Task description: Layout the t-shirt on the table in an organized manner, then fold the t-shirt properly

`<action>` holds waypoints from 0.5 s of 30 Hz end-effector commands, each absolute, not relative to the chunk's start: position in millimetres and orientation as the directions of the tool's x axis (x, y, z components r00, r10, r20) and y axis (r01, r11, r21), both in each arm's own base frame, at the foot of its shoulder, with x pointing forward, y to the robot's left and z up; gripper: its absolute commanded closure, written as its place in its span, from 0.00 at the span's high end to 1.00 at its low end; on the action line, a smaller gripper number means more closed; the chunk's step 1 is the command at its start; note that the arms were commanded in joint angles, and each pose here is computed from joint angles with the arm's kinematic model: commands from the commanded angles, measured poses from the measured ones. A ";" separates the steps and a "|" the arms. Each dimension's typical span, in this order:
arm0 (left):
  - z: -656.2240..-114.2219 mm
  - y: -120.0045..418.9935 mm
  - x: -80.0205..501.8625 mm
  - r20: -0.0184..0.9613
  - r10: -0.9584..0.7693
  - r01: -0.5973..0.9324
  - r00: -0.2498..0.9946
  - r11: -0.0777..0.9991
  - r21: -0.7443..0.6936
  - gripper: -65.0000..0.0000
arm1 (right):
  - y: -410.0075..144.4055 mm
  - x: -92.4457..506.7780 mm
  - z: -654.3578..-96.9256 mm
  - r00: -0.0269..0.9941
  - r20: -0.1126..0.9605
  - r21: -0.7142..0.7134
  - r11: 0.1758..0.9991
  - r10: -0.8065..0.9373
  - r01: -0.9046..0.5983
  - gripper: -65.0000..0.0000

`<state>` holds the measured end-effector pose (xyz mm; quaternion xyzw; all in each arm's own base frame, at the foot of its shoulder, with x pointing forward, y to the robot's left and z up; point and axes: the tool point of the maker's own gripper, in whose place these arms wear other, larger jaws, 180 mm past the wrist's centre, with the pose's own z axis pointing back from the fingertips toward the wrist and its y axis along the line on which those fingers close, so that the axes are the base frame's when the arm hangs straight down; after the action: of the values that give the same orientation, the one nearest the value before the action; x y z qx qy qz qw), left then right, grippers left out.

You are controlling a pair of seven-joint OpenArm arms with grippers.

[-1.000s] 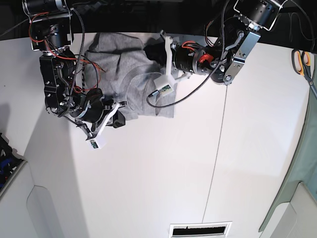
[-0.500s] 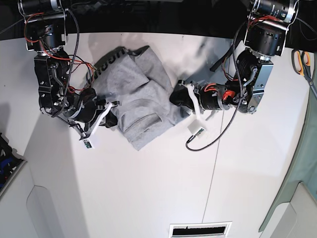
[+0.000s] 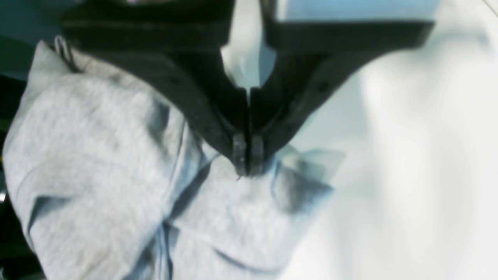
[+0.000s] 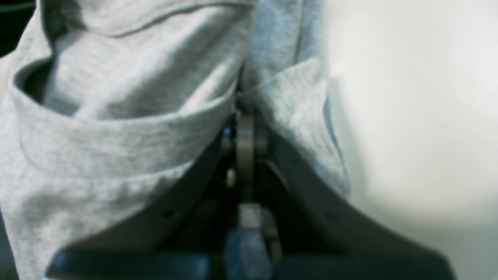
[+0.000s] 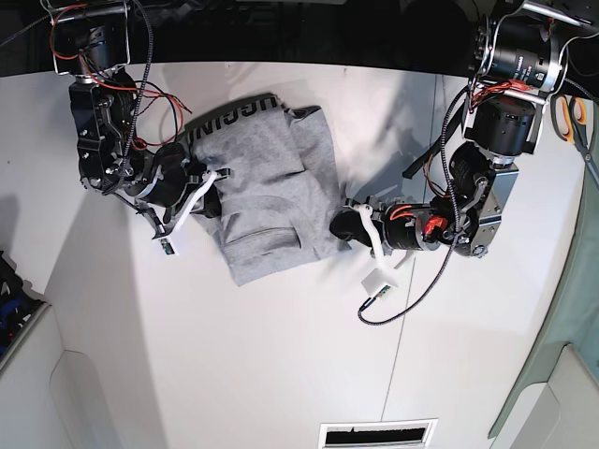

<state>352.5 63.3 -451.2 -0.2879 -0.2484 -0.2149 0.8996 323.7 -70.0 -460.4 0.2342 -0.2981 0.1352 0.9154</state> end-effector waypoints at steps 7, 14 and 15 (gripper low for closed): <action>-406.1 62.9 378.3 0.665 -0.254 0.597 0.703 0.718 -0.357 0.00 | -102.1 357.0 -421.7 0.719 0.694 0.315 0.887 0.029 -0.339 0.00; -380.9 74.4 359.3 0.684 -0.298 0.648 0.666 0.685 -0.333 0.00 | -149.1 364.3 -384.8 0.691 0.720 0.308 0.920 -0.059 -0.242 0.00; -381.5 76.7 351.6 0.683 -0.309 0.655 0.662 0.681 -0.327 0.00 | -155.7 361.4 -380.2 0.691 0.718 0.322 0.919 -0.082 -0.226 0.00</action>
<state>341.3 77.2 -395.7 -0.2819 -0.2815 -0.2753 0.8749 350.4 -151.9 -395.6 0.1981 -0.3645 0.0374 0.9091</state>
